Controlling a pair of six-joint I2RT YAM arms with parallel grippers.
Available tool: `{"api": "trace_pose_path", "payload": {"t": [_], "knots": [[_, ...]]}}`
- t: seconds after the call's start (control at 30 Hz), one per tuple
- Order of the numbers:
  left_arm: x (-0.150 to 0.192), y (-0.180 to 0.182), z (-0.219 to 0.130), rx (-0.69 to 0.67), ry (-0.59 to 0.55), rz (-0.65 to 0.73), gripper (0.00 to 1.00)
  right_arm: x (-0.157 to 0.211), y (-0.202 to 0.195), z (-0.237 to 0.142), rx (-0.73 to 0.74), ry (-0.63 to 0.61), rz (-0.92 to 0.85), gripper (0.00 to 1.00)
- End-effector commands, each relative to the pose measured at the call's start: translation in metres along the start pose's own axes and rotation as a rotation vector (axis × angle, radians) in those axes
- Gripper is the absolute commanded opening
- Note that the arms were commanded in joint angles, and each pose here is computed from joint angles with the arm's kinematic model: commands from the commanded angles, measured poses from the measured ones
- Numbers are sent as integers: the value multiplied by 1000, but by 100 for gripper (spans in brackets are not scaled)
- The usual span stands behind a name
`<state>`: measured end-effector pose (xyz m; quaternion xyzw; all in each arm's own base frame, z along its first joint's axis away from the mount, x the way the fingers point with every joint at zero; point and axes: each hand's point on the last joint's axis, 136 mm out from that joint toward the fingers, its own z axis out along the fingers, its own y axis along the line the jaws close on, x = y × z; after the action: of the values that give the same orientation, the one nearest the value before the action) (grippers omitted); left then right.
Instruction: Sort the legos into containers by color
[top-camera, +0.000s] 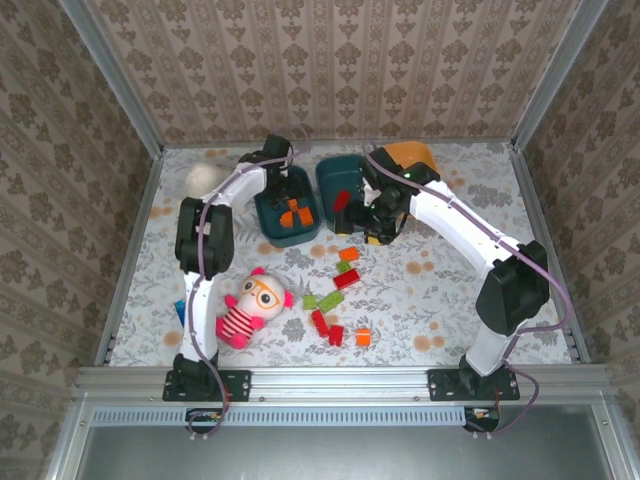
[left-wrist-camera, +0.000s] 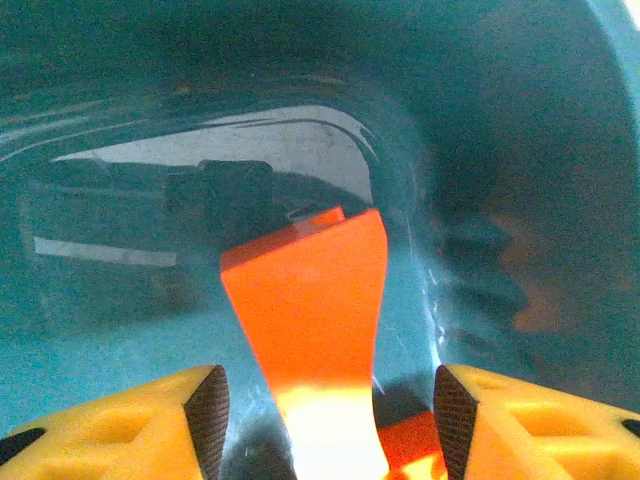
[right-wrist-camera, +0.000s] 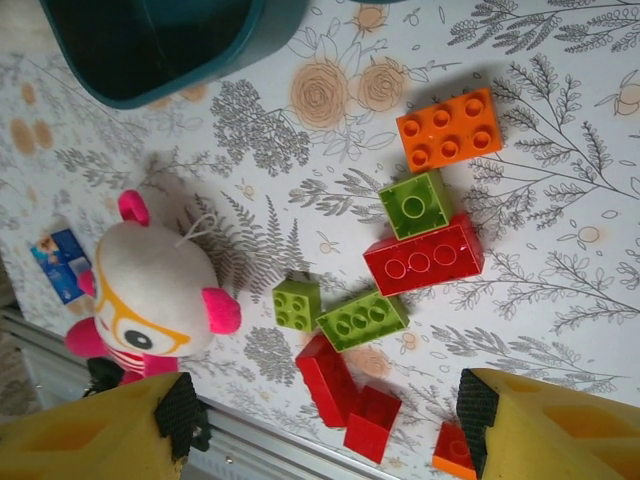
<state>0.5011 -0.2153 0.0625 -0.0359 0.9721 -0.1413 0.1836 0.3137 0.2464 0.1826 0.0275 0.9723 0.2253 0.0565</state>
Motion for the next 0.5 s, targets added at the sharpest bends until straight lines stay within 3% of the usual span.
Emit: {"api": "trace_pose_path", "payload": {"t": [0.0, 0.13, 0.27, 0.47], "knots": [[-20, -12, -51, 51, -88, -8, 62, 12, -16, 16, 114, 36, -60, 72], [-24, -17, -95, 68, -172, -11, 68, 25, -30, 32, 222, 81, -77, 74], [-15, -28, -144, 105, -256, 27, 73, 33, -28, 47, 233, 98, -23, 76], [45, -51, -193, 186, -322, 98, 73, 49, -30, 82, 211, 120, 260, 78]]}}
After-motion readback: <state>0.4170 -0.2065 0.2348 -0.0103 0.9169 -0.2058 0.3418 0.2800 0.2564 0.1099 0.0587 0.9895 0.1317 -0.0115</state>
